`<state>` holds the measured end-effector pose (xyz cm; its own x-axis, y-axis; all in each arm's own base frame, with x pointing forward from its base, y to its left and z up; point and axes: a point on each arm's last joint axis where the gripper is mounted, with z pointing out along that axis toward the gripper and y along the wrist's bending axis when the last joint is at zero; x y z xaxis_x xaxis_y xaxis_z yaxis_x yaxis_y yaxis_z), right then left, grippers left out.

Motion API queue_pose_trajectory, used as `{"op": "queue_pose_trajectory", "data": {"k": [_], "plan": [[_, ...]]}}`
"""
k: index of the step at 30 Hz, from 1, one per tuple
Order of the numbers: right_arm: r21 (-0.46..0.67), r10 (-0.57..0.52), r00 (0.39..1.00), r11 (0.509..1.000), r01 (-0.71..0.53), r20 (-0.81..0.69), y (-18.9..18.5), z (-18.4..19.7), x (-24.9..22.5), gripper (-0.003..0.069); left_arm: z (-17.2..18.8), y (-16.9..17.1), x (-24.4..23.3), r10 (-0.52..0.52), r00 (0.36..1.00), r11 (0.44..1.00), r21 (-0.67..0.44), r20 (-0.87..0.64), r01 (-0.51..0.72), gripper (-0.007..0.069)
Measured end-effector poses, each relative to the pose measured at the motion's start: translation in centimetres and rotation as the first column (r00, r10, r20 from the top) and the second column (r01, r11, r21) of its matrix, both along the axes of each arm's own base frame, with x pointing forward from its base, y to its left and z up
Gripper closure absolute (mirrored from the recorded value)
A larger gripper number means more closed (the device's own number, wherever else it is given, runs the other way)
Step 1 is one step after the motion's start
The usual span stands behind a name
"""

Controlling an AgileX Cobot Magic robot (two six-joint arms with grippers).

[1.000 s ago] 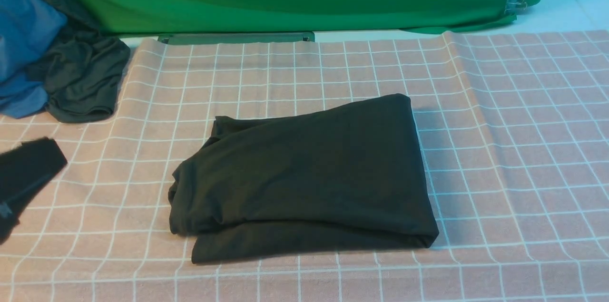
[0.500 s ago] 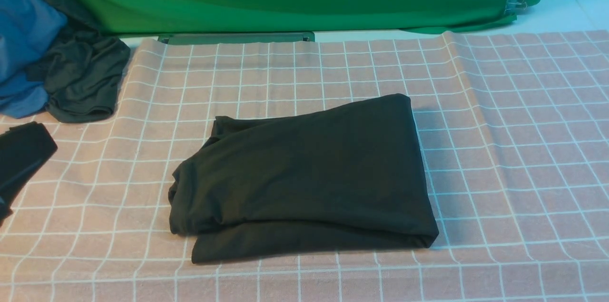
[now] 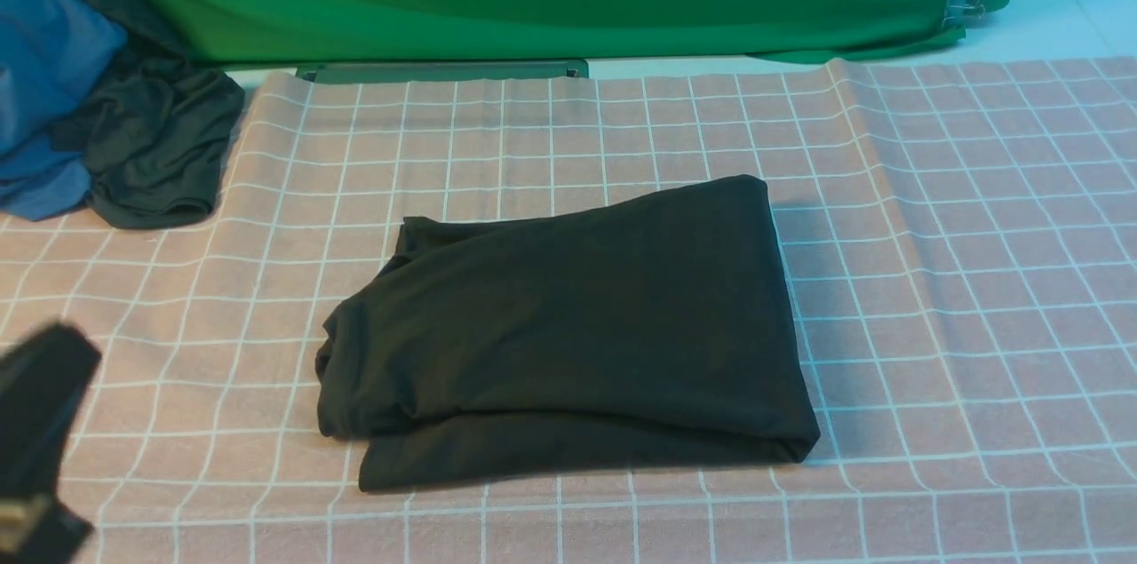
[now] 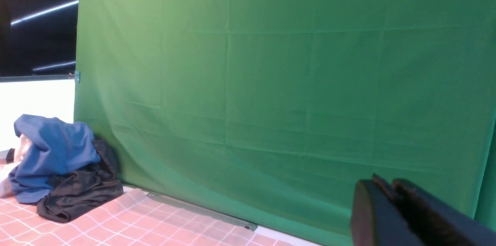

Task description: Fold a long-sleeved shirt over a pink coffee tablecloth.

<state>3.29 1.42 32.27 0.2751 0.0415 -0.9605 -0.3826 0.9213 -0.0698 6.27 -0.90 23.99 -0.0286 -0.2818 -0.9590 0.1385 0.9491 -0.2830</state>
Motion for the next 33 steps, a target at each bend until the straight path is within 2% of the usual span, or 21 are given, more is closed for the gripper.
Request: {"op": "queue_pose_trajectory", "data": {"k": [3,7,11,33], "plan": [[0.001,0.0,1.0,1.0,0.0,0.0,0.0,0.0,0.0,0.0562,-3.1,0.6,-0.4,0.098,0.995,0.994,-0.044,-0.021,-0.099,0.0612],[0.001,0.0,1.0,1.0,0.0,0.0,0.0,0.0,0.0,0.0546,-3.9,1.0,-0.6,0.167,0.984,0.985,-0.039,-0.058,-0.17,0.0612],[0.001,0.0,1.0,1.0,0.0,-0.001,0.0,0.0,0.0,0.0529,-5.1,1.1,-0.7,0.174,0.97,0.985,0.007,-0.171,-0.175,0.0612],[0.0,0.0,1.0,1.0,0.0,-0.001,0.0,0.0,0.0,0.0494,-5.1,1.1,-0.7,0.176,0.969,0.984,0.027,-0.172,-0.174,0.0612]]}}
